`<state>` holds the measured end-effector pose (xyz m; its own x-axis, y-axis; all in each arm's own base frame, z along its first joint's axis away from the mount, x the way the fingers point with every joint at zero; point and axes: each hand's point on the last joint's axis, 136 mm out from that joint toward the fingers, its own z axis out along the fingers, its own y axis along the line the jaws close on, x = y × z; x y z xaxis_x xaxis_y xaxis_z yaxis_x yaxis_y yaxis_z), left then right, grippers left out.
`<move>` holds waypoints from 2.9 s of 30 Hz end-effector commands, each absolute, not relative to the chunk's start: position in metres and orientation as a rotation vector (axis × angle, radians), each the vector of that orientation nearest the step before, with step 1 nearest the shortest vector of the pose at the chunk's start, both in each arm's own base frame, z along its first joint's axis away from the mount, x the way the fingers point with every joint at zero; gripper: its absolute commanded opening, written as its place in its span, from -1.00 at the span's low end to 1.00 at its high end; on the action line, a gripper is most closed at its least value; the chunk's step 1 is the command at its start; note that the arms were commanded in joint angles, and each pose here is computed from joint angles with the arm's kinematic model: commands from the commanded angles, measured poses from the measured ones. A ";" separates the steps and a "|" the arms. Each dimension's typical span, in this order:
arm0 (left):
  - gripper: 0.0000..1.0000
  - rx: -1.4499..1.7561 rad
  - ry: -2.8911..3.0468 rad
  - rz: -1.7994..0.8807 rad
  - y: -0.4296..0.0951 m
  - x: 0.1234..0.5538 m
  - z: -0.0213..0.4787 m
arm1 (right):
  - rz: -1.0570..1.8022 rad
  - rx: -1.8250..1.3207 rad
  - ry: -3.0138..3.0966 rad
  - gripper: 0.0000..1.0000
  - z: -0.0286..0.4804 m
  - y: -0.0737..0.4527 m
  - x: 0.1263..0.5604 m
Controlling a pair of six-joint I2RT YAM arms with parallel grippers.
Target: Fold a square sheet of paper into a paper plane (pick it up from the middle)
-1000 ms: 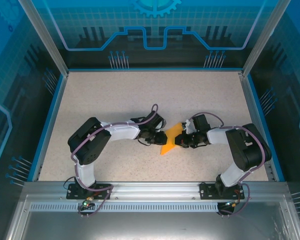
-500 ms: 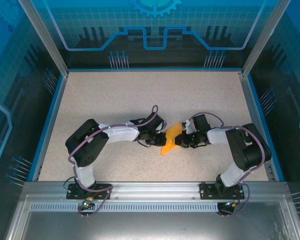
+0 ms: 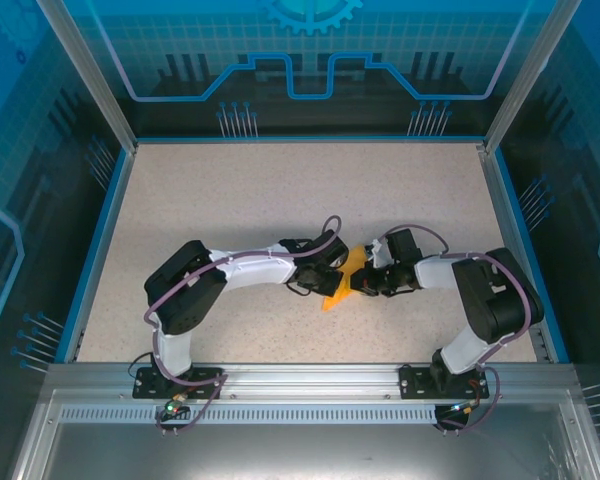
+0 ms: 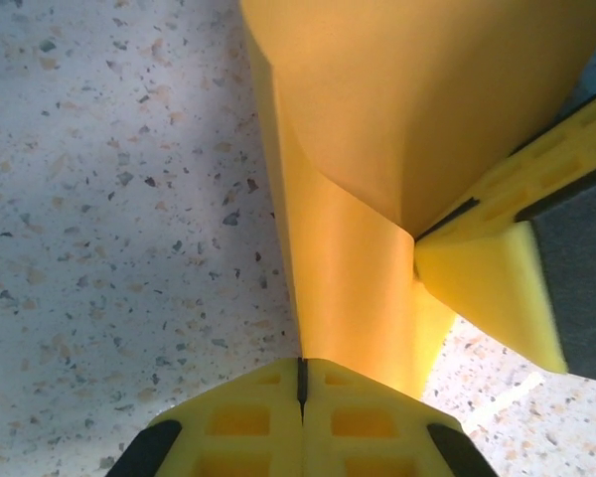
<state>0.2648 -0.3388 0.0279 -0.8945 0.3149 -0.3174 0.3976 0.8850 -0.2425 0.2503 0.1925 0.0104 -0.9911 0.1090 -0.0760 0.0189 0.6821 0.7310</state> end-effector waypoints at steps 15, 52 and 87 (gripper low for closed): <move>-0.91 0.562 2.758 -0.373 -0.335 0.268 0.028 | 1.309 0.179 2.696 -0.84 0.042 0.199 0.245; -0.86 0.652 2.749 -0.324 -0.356 0.253 0.038 | 1.162 0.196 2.834 -0.93 -0.002 0.185 0.233; -0.80 0.666 2.768 -0.521 -0.379 0.232 0.020 | 1.263 0.255 2.788 -0.98 0.001 0.180 0.235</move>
